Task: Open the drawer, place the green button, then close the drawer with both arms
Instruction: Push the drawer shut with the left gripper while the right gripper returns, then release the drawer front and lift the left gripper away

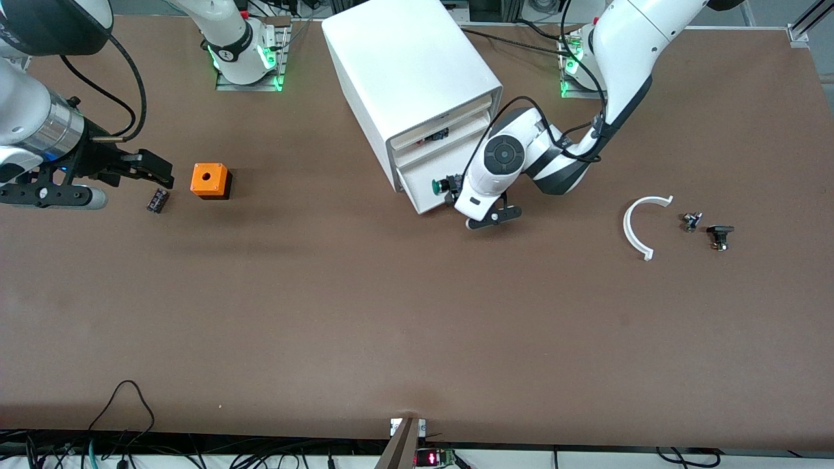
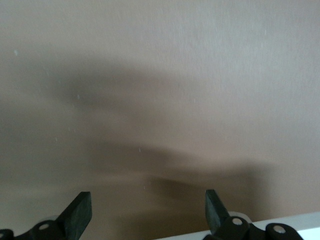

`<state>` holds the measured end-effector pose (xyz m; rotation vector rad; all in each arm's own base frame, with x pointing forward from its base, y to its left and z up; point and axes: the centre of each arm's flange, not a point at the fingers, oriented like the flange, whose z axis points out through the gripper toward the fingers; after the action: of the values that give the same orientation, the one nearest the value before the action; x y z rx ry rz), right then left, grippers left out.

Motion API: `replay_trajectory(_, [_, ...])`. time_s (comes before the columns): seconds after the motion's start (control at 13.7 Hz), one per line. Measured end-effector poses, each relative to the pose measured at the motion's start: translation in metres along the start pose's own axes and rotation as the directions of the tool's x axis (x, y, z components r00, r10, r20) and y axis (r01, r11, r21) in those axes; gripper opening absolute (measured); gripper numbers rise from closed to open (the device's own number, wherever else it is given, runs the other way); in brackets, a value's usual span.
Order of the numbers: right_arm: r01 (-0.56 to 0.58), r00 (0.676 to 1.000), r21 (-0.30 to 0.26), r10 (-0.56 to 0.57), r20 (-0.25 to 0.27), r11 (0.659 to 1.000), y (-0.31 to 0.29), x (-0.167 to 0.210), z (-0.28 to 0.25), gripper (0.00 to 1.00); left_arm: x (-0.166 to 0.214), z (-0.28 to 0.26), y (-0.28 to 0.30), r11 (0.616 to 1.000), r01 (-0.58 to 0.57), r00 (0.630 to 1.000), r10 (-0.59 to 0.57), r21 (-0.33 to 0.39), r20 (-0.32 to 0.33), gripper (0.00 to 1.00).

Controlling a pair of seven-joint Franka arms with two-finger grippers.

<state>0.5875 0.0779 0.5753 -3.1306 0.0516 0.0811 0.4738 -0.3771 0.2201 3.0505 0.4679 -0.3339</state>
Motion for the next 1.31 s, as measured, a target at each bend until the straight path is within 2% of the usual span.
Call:
replay_trajectory(0.36, [0.002,1.000,-0.004,-0.002,-0.018,1.000,0.005,0.000,-0.007,1.00,-0.029,0.005,0.010,1.000,0.019,1.000,-0.019,0.004,0.025,1.00])
replay_trajectory(0.66, [0.005,0.998,-0.010,-0.006,-0.068,1.000,0.004,0.001,-0.031,1.00,-0.051,0.007,0.018,1.000,0.025,0.999,-0.026,0.012,0.041,1.00])
replay_trajectory(1.31, [0.006,0.998,-0.039,-0.008,-0.069,0.999,0.006,-0.001,-0.033,1.00,-0.070,0.014,0.025,1.000,0.010,0.998,-0.011,0.025,0.068,1.00])
